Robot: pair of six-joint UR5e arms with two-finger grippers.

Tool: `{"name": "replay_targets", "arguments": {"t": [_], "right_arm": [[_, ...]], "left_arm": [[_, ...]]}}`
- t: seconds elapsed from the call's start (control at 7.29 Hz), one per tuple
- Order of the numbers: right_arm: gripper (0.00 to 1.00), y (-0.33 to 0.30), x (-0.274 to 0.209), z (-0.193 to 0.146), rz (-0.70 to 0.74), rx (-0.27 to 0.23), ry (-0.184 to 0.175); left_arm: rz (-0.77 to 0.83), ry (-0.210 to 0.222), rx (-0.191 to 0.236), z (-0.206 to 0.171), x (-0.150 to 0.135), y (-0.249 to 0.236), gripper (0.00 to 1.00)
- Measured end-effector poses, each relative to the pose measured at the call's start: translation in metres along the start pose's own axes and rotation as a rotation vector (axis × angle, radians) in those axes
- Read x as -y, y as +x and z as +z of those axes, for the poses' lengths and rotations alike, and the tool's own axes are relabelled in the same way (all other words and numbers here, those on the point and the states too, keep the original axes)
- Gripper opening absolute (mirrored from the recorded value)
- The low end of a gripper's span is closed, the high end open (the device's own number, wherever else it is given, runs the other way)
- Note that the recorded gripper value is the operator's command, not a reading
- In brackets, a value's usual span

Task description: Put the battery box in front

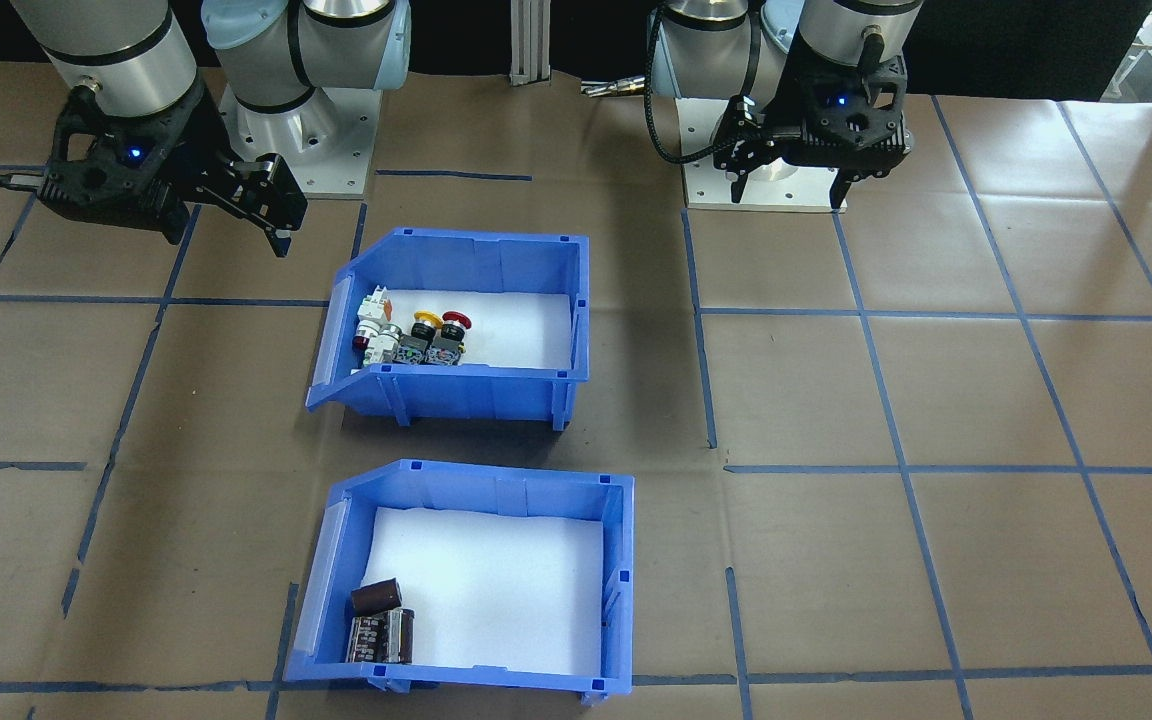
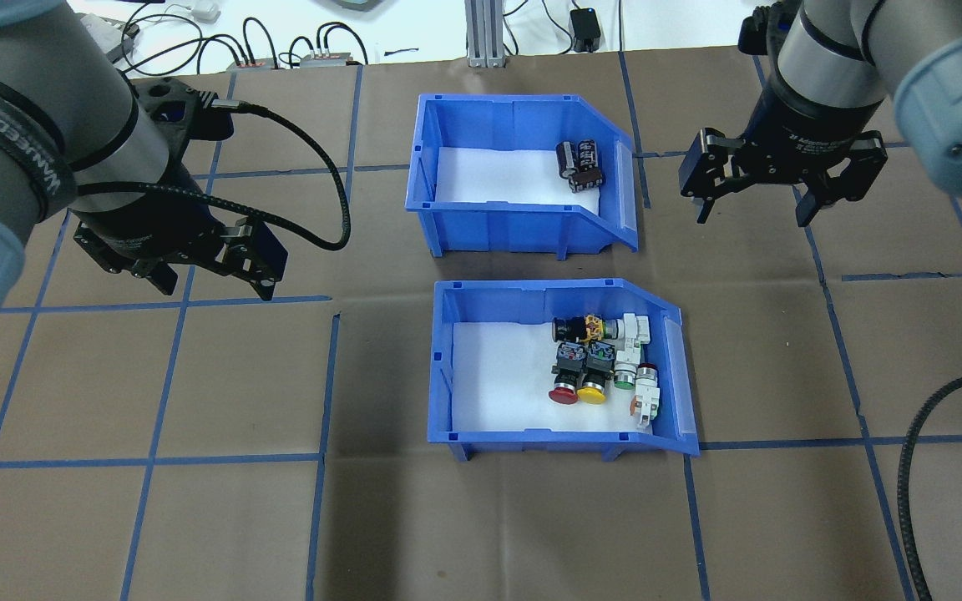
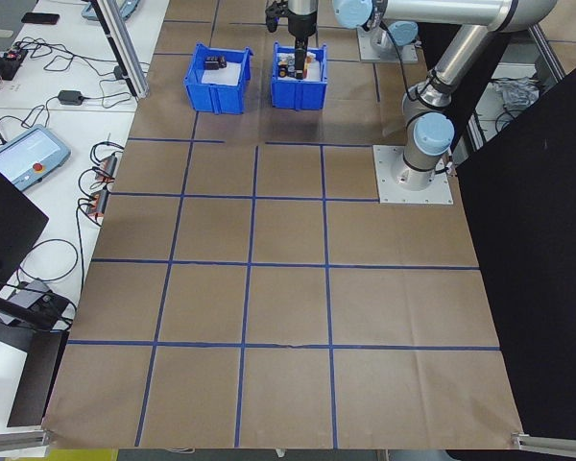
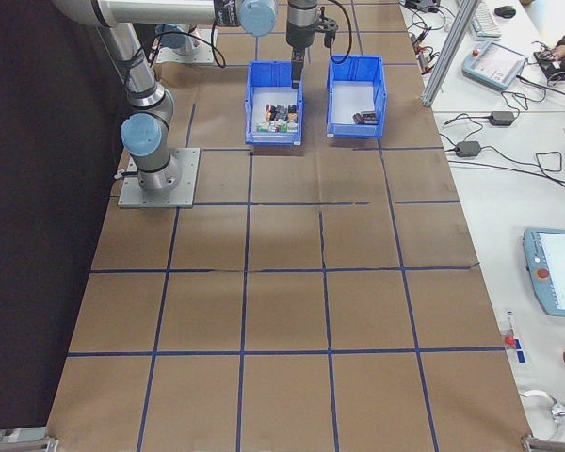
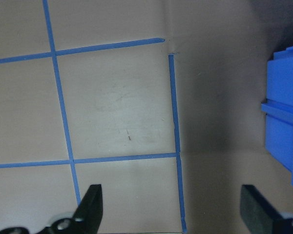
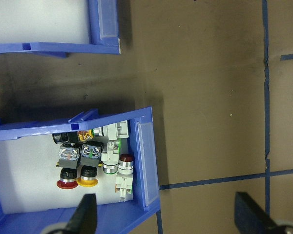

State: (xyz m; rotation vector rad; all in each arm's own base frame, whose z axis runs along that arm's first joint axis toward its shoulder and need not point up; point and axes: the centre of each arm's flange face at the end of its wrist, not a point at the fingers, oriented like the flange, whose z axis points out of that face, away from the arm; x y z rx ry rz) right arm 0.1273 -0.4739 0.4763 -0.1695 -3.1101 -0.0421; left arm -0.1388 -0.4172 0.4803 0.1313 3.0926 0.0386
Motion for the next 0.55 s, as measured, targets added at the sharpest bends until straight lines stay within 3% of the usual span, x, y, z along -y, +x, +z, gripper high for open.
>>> {"name": "replay_targets", "arguments": {"t": [0.27,0.55], "right_arm": [[1.00,0.0001,-0.0002,0.0000,0.000,0.000,-0.001],[1.00,-0.0001,0.0002,0.0005,0.000,0.000,-0.002]], "left_arm": [[-0.003,0.045,0.001,0.0002,0.0102,-0.0008,1.00],[-0.007,0.062,0.003,0.0031,0.0133,-0.0007,1.00]]}}
